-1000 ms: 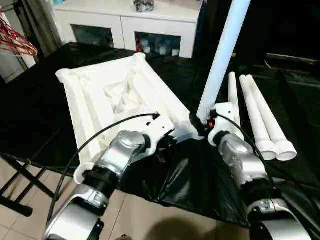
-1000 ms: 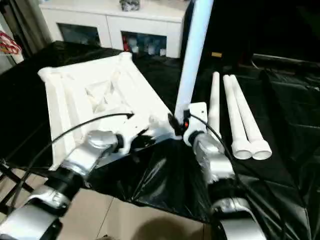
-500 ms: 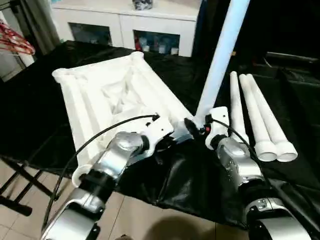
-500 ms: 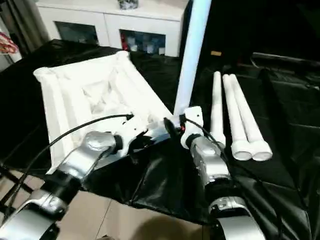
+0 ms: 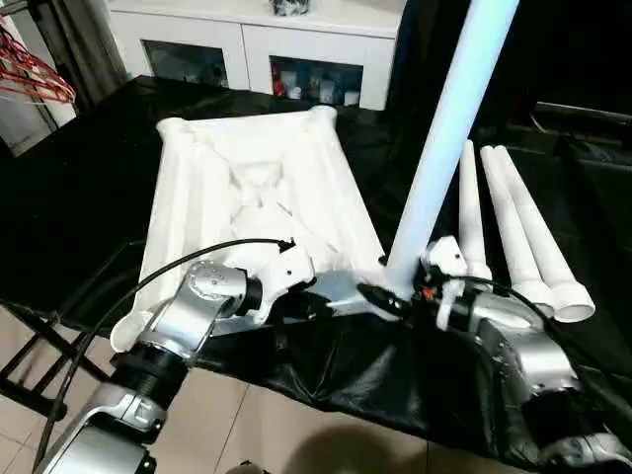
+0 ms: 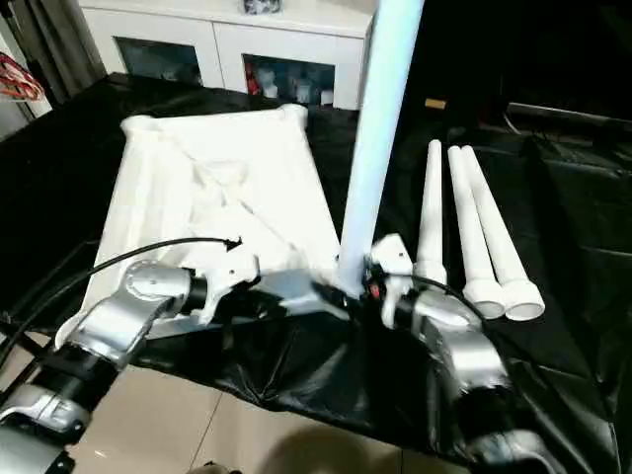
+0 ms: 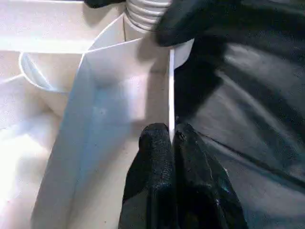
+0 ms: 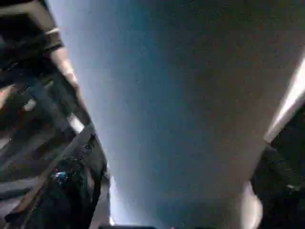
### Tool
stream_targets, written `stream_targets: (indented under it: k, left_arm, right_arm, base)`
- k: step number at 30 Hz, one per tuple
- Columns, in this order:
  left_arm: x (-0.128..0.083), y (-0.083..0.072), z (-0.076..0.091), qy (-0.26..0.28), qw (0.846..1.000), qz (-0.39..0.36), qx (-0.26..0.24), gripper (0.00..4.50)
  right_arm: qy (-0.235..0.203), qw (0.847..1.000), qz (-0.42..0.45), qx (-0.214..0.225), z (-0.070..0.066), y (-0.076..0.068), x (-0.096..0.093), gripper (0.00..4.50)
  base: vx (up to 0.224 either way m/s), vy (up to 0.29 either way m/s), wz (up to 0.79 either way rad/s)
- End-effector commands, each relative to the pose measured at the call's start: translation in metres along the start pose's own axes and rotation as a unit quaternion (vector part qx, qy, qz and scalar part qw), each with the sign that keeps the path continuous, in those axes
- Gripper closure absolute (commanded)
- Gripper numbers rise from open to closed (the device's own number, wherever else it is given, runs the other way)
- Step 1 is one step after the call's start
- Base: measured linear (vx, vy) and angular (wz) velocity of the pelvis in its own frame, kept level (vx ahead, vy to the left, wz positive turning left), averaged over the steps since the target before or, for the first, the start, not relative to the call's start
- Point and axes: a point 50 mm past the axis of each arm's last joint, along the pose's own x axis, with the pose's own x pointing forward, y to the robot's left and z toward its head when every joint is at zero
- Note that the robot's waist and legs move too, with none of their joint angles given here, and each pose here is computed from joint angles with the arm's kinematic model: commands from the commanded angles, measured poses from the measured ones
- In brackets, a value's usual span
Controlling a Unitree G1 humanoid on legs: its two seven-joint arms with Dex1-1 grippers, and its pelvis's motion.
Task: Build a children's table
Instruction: Insert table leg to table base
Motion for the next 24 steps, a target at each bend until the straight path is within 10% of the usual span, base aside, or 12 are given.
stream_targets:
  k: [1,17,24]
  left_arm:
    - [0.009,-0.011,0.005,-0.011,0.998,-0.062,0.016,4.5]
    - [0.003,-0.009,-0.002,-0.001,0.998,-0.066,0.005,4.5]
    - [0.019,0.018,0.012,-0.017,0.993,0.118,-0.021,4.5]
  right_arm:
    - [0.006,0.999,0.044,-0.021,0.005,0.008,0.002,0.78]
    - [0.034,0.997,0.07,-0.006,-0.004,0.017,0.005,1.66]
    - [0.054,0.987,-0.146,0.033,-0.019,-0.003,0.032,1.69]
  base:
    - [0.0,0.0,0.0]
    - [0.0,0.0,0.0]
    - [-0.007,0.0,0.0]
